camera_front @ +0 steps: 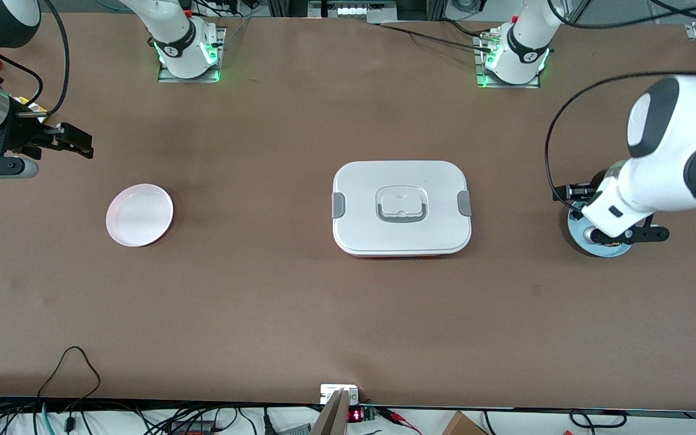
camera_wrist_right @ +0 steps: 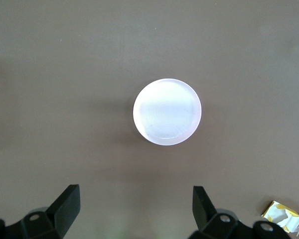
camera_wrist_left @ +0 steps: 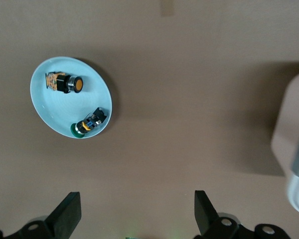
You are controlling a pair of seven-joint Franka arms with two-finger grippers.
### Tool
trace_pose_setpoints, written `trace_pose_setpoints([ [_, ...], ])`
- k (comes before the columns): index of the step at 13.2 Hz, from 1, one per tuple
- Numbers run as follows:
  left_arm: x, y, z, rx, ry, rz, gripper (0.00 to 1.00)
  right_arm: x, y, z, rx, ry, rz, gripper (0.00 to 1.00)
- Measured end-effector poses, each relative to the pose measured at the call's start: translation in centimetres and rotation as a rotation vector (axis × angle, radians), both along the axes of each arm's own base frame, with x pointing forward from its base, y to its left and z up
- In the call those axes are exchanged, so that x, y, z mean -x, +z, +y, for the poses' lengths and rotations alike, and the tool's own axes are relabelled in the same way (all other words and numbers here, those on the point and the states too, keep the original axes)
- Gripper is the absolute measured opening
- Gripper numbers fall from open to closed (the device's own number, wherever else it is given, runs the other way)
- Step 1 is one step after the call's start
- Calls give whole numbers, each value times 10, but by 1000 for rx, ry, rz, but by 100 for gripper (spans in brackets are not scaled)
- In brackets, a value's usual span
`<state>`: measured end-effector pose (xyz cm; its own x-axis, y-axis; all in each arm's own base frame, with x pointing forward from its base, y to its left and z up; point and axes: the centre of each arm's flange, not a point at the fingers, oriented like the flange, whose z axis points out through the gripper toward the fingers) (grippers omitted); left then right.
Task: Transfer orange switch to right arm and place
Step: 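Lower the left gripper over the orange switch in the blue dish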
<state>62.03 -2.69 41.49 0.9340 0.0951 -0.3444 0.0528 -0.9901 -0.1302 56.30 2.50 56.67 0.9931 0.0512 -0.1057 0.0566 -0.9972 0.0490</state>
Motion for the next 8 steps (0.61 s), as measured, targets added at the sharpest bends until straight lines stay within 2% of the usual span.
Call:
trace_pose_setpoints([
  [3,-8,-59,40,19,9,51,100,0,0,3,0,5,1,100],
  [8,-15,-76,100,60,-86,-9,100,1,-1,5,1,8,9,100],
])
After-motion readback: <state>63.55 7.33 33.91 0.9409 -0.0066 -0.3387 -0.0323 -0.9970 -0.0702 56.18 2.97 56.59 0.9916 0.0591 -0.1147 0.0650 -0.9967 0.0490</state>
